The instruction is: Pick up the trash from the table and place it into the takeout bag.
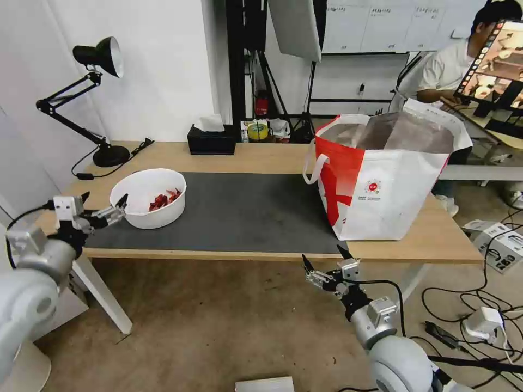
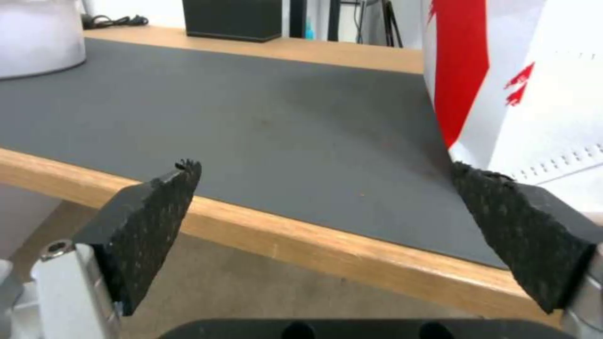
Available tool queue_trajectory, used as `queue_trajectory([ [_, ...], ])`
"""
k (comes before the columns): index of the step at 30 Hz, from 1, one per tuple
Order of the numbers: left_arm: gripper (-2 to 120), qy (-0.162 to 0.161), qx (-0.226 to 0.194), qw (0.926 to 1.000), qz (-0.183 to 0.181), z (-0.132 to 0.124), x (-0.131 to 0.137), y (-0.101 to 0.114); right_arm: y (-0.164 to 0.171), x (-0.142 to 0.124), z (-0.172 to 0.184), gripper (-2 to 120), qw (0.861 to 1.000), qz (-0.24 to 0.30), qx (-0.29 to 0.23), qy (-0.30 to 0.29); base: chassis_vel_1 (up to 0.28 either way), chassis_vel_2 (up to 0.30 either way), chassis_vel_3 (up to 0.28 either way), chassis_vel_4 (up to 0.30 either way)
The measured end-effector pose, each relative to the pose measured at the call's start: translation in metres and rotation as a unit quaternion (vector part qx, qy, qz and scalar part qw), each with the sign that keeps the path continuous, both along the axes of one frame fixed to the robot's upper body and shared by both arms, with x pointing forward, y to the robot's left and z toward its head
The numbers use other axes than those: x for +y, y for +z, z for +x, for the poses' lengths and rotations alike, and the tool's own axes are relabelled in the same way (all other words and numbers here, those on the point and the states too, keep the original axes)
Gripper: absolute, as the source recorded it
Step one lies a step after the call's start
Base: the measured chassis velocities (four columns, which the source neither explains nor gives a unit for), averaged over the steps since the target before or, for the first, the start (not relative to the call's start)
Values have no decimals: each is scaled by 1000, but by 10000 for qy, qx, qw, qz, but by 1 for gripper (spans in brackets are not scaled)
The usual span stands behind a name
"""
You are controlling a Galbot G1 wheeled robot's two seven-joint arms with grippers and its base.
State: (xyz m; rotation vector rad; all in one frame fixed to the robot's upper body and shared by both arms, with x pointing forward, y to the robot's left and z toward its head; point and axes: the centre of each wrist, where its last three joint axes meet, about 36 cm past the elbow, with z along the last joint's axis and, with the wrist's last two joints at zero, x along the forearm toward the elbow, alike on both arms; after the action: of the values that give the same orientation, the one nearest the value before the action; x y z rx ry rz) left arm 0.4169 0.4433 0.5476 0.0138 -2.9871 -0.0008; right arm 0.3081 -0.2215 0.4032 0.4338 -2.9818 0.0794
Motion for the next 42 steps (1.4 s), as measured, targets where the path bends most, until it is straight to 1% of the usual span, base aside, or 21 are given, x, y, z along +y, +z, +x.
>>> queue_trajectory([
  [1,100,0,0,10000,0,0,0,0,0,0,0,100,10000,0,0,0,0,0,0,0],
  [3,100,112,221,9996,-151,23,18,9,0,0,0,100,10000,1,1,0,0,0,0,0],
  [4,100,112,221,9996,-151,23,18,9,0,0,0,100,10000,1,1,0,0,0,0,0],
  [5,100,170,340,9991,-192,32,27,11,0,0,0,100,10000,1,1,0,0,0,0,0],
  [7,100,174,396,9988,-211,47,43,14,0,0,0,100,10000,1,2,2,0,0,0,0],
  [8,100,174,396,9988,-211,47,43,14,0,0,0,100,10000,1,2,2,0,0,0,0],
  [10,100,187,509,9980,-336,61,54,19,0,0,0,100,10000,2,1,3,0,0,0,0],
  [11,100,187,509,9980,-336,61,54,19,0,0,0,100,10000,2,1,3,0,0,0,0],
  [12,100,180,635,9970,-407,69,57,21,0,0,0,100,10000,2,2,3,0,0,0,0],
  [14,100,197,883,9950,-418,83,58,19,0,0,0,100,10000,2,2,3,0,0,0,0],
  [18,100,180,1029,9935,-460,95,56,19,0,0,0,100,10000,2,2,3,0,0,0,0],
  [22,100,-28,1594,9856,-561,110,55,16,0,0,0,100,10000,2,2,3,0,0,0,0],
  [23,100,-28,1594,9856,-561,110,55,16,0,0,0,100,10000,2,2,3,0,0,0,0],
  [25,100,-131,1911,9795,-625,117,56,18,0,0,0,100,10000,2,2,4,0,0,0,0],
  [26,100,-148,2003,9777,-620,119,56,19,0,0,0,100,10000,2,2,3,0,0,0,0],
  [27,100,-148,2003,9777,-620,119,56,19,0,0,0,100,10000,2,2,3,0,0,0,0],
  [30,100,-152,2269,9722,-556,127,57,21,0,0,0,100,10000,1,2,3,0,0,0,0],
  [31,100,-152,2269,9722,-556,127,57,21,0,0,0,100,10000,1,2,3,0,0,0,0],
  [33,100,-153,2500,9668,-503,135,57,25,0,0,0,100,10000,2,2,3,0,0,0,0],
  [37,100,-97,2592,9647,-459,146,59,28,0,0,0,100,10000,1,2,3,0,0,0,0],
  [42,100,-85,2705,9615,-480,156,59,22,0,0,0,100,10000,2,2,3,0,0,0,0],
])
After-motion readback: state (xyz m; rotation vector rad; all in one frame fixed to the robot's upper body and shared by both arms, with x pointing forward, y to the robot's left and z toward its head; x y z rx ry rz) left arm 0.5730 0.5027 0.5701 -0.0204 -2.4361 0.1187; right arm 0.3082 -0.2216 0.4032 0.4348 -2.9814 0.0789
